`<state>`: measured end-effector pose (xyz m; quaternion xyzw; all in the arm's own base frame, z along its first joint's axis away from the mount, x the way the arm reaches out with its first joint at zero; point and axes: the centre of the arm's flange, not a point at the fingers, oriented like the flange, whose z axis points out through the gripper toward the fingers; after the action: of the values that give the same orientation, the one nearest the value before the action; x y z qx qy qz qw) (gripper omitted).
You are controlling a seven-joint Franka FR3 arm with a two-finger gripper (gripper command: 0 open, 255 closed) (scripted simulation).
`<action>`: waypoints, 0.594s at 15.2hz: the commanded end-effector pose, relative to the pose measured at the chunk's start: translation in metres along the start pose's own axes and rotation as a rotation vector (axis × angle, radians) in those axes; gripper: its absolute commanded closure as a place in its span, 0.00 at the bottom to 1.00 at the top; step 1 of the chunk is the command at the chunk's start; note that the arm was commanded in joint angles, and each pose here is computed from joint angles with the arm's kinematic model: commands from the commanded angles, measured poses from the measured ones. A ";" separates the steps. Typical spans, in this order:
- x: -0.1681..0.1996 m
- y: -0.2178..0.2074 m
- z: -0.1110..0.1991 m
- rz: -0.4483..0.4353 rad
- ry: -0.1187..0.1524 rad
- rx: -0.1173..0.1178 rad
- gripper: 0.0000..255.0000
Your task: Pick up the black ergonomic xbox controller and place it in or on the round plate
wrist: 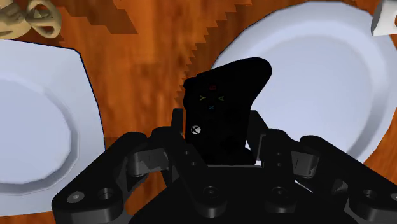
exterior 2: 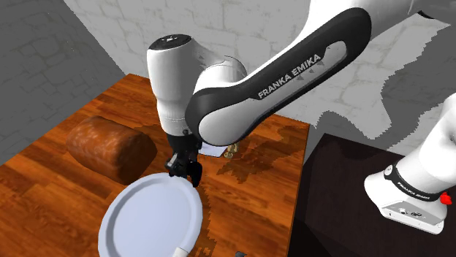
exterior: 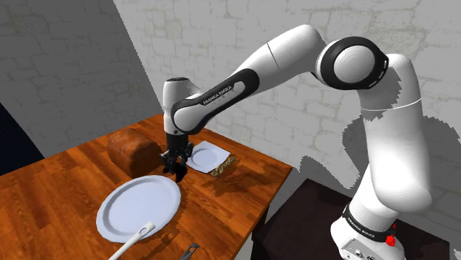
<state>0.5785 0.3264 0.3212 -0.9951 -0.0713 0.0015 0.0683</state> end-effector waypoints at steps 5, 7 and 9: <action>0.028 -0.075 0.004 0.001 0.000 0.000 1.00; 0.037 -0.099 0.005 0.001 0.000 0.000 1.00; 0.046 -0.124 0.006 0.001 0.000 0.000 1.00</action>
<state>0.6041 0.4411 0.3290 -0.9951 -0.0712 0.0016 0.0685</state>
